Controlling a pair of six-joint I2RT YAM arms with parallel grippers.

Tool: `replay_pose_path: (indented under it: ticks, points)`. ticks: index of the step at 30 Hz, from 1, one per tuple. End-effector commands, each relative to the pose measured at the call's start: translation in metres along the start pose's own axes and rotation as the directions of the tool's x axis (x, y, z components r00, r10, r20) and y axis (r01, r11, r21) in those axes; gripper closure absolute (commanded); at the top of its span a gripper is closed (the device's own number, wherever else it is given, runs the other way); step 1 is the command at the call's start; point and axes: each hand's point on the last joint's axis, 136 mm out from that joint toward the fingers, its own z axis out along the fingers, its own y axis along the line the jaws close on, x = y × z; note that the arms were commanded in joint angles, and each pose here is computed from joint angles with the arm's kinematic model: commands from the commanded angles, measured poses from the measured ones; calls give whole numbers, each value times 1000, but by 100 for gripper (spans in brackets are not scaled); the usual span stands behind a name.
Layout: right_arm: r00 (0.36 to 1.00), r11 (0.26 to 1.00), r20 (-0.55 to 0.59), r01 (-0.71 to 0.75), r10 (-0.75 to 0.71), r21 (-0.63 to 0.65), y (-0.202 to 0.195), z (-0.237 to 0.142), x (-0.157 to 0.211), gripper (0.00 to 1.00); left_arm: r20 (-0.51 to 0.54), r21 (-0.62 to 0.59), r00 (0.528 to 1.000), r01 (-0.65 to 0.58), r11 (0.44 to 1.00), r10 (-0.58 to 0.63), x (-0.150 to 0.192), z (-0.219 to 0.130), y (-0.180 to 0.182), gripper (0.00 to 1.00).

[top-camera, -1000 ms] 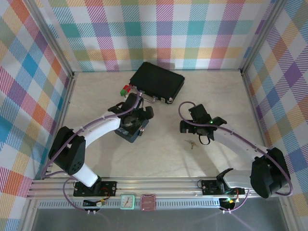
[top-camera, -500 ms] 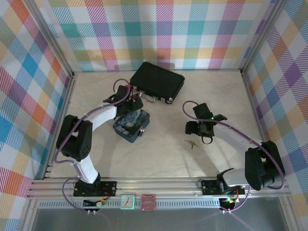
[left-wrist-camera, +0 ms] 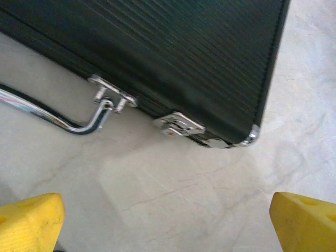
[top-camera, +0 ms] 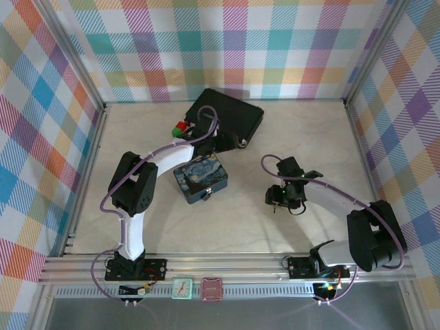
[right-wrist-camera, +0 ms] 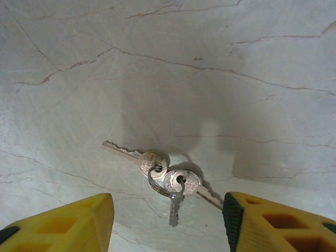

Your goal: Unlock the padlock with the key

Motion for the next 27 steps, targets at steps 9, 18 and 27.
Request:
replay_pose_path:
  ticks: [9,18,27]
  points:
    - [997,998,-41,62,-61,13,6,17,-5,57,101,61,994,47,997,-53,-23,-81,-10,0]
    - [996,999,-81,33,-30,37,0,28,8,82,69,141,983,157,977,-168,13,-112,-7,0]
    - [999,999,15,34,-34,-10,8,17,-6,100,-2,299,965,251,921,-263,47,-103,-66,0]
